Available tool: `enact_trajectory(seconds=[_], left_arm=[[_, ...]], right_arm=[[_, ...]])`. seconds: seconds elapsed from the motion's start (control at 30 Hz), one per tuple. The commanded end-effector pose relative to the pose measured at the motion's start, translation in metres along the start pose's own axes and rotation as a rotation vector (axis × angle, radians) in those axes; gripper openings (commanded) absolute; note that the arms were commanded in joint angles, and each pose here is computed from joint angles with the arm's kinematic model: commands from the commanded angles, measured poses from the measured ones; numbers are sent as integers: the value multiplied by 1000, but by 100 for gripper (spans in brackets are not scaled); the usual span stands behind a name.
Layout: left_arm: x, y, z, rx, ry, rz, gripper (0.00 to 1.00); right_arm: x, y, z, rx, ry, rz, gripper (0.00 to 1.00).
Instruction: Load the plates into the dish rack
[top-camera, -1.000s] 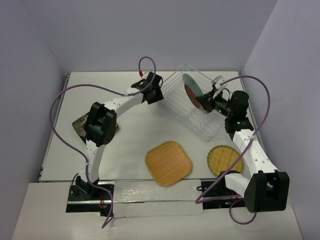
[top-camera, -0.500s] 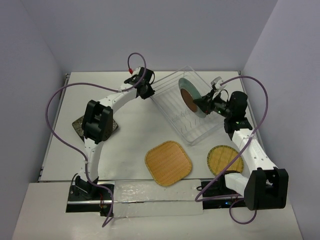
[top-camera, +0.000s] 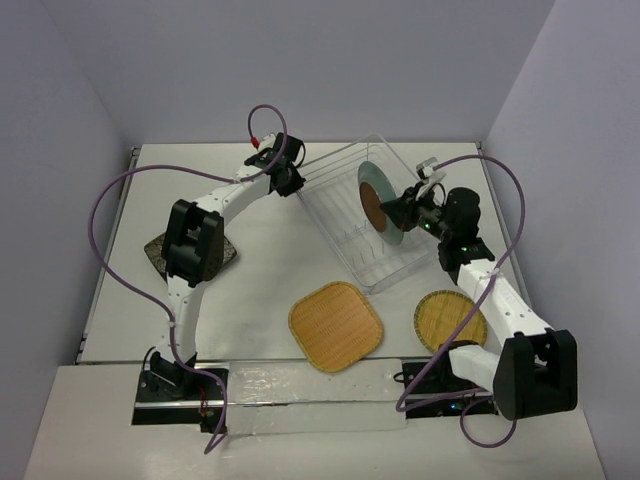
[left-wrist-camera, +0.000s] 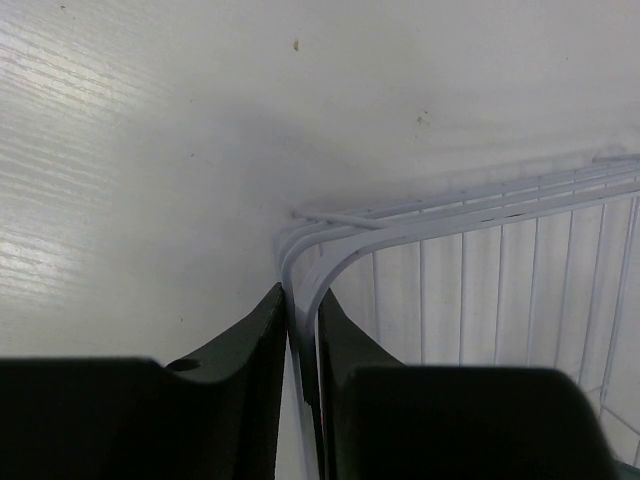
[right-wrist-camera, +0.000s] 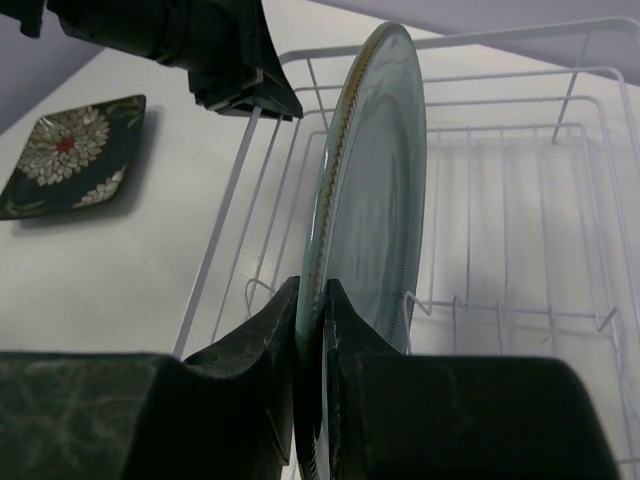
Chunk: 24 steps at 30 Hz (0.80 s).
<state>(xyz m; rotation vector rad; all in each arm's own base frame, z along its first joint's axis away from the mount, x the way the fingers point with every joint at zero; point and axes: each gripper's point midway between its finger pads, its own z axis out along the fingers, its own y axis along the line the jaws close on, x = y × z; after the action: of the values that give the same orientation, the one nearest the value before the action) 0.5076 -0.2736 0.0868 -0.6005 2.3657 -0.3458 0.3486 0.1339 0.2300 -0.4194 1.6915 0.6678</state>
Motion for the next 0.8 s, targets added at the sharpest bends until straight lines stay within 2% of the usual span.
enact_trajectory(seconds=[0.0,0.2,0.3,0.37,0.6,0.77], left_arm=[[-14,-15,-6,46,-33,-15,12],[-11,-10,-6,27,-27,-21,9],[-9,-5,-6,18,-30,-25,8],[-12,-7,-9,27,-39,-35,8],[-12,-10,-7,32,-39,-39,8],[-17,-13,-1,45,-46,-65,7]], right_arm=[[-49,4,4,81,-159,-119,0],[-90,18,-1,52,-235,-164,0],[-97,24,-5,43,-251,-168,0],[-92,23,-6,46,-248,-168,0],[-32,4,4,82,-110,-119,0],[-17,2,12,58,-73,-123,0]])
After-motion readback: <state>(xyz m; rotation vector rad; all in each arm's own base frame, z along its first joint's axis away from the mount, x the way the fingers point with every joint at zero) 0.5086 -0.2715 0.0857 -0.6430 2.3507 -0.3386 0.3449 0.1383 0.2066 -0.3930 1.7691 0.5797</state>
